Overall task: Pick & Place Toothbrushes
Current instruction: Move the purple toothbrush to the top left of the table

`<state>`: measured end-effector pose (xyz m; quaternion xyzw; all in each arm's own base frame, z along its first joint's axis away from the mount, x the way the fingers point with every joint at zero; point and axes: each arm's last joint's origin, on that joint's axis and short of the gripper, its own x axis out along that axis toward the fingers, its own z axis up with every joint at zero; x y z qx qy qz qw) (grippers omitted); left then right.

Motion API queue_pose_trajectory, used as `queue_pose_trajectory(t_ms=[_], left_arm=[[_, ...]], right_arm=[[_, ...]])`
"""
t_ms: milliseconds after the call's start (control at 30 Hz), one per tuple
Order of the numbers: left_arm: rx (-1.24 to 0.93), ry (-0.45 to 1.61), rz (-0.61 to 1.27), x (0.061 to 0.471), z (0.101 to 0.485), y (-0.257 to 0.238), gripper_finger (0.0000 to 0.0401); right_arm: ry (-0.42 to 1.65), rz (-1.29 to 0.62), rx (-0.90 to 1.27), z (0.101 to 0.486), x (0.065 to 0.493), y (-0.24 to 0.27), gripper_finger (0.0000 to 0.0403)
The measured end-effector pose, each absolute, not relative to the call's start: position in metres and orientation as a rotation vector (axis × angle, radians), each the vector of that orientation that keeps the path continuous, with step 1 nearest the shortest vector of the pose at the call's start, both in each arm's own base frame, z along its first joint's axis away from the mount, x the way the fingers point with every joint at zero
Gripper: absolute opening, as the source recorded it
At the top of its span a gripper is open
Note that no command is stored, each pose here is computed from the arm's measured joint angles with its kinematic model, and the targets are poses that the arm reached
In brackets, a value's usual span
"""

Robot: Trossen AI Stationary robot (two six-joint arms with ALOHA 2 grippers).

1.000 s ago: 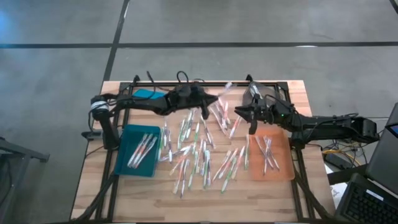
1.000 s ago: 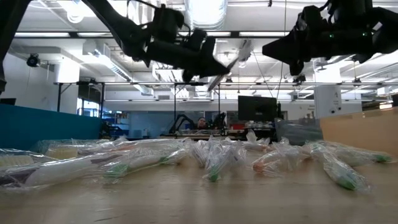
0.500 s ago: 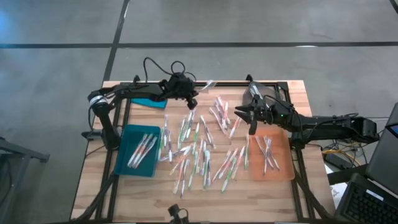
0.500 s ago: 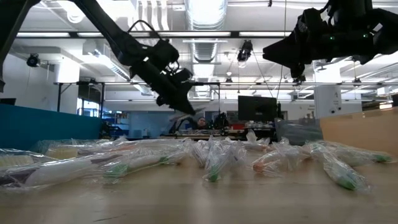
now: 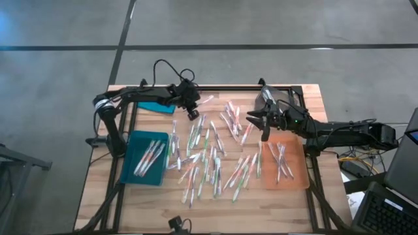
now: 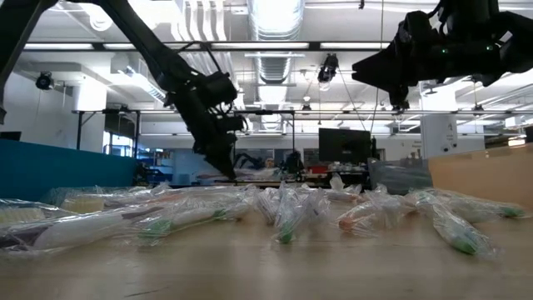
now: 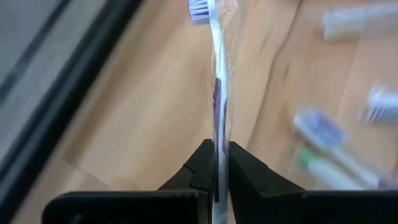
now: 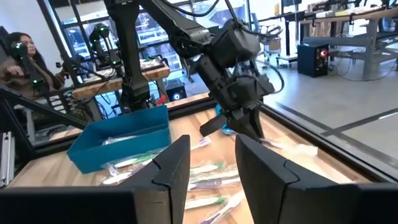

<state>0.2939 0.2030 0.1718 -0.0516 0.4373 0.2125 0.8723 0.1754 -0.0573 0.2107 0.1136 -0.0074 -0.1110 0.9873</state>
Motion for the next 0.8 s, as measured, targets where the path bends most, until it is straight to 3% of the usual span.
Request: queue_pose_trajectory(t_ms=[333, 800], left_arm=[[-0.14, 1.032, 0.416, 0.292, 0.15, 0.201, 0.003], [-0.126, 1.047, 0.401, 0.291, 0.15, 0.201, 0.0129]], right_arm=[[0.03, -0.228, 0.241, 0.206, 0.175, -0.057, 0.0098], [0.035, -0.226, 0.242, 0.206, 0.175, -0.057, 0.0062]])
